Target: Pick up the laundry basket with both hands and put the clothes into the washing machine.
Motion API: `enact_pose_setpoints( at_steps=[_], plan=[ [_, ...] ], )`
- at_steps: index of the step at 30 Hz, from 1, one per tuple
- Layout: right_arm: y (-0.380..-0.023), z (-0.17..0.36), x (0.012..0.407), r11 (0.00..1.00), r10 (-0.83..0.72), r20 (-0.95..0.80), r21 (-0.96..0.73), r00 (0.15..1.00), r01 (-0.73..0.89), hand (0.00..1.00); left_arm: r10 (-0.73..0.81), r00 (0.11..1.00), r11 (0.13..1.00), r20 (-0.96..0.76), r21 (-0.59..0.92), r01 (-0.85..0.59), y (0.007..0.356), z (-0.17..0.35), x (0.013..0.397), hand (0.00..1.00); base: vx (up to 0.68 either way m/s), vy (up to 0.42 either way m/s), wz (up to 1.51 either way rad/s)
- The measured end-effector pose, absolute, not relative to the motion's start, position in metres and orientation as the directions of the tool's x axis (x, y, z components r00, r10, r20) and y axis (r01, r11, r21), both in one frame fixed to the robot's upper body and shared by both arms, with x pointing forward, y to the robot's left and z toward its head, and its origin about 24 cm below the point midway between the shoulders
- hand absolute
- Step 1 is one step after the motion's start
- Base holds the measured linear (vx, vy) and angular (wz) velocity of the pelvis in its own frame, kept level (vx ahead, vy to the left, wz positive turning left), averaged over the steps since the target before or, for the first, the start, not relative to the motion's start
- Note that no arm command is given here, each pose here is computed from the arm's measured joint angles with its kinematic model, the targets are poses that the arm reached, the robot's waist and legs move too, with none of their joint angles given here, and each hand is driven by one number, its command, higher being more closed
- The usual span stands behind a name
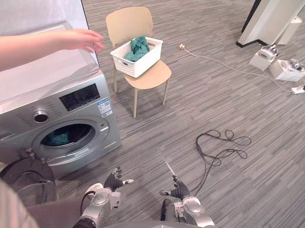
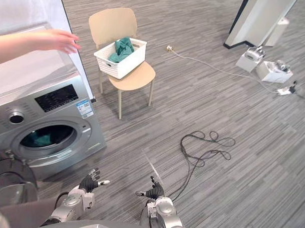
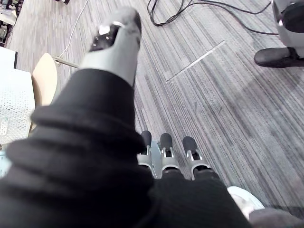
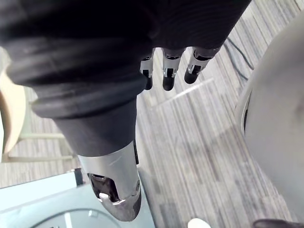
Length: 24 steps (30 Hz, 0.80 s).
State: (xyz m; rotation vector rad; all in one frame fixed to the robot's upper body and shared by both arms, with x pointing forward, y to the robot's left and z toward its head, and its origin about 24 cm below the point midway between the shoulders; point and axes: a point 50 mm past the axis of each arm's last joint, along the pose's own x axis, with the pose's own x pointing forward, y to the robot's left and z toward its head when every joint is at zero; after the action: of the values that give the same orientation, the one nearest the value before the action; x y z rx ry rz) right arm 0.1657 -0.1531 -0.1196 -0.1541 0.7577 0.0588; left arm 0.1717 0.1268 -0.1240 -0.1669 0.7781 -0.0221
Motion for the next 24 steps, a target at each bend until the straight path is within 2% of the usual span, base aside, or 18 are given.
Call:
enact_pose_setpoints(
  at_steps=[7, 9, 13, 20, 24],
  plan=[
    [-0.148, -0.118, 0.167, 0.989, 0.002, -0.673, -0.108, 0.739, -0.101, 0.00, 0.008, 0.686, 0.955, -0.727, -0.198, -0.221, 0.145, -0.131, 0.151, 0.00, 0.31, -0.260, -0.12],
    [-0.158, -0.115, 0.174, 0.992, -0.055, -0.657, -0.121, 0.752, -0.034, 0.00, -0.008, 0.685, 0.944, -0.728, -0.231, -0.235, 0.135, -0.131, 0.147, 0.00, 0.37, -0.099, -0.80],
    [-0.159, -0.095, 0.193, 0.993, -0.095, -0.567, -0.106, 0.818, 0.042, 0.00, -0.039, 0.744, 0.940, -0.667, -0.278, -0.200, 0.124, -0.117, 0.159, 0.00, 0.33, 0.055, -0.41],
    [-0.162, -0.057, 0.232, 0.969, -0.224, -0.393, 0.004, 0.892, 0.245, 0.00, -0.085, 0.765, 0.950, -0.639, -0.283, -0.130, 0.113, -0.111, 0.176, 0.00, 0.40, 0.171, 0.07],
    [-0.160, -0.058, 0.234, 0.971, -0.221, -0.393, -0.005, 0.893, 0.238, 0.00, -0.122, 0.721, 0.957, -0.682, -0.274, -0.097, 0.104, -0.120, 0.161, 0.00, 0.38, 0.192, -0.19]
  ],
)
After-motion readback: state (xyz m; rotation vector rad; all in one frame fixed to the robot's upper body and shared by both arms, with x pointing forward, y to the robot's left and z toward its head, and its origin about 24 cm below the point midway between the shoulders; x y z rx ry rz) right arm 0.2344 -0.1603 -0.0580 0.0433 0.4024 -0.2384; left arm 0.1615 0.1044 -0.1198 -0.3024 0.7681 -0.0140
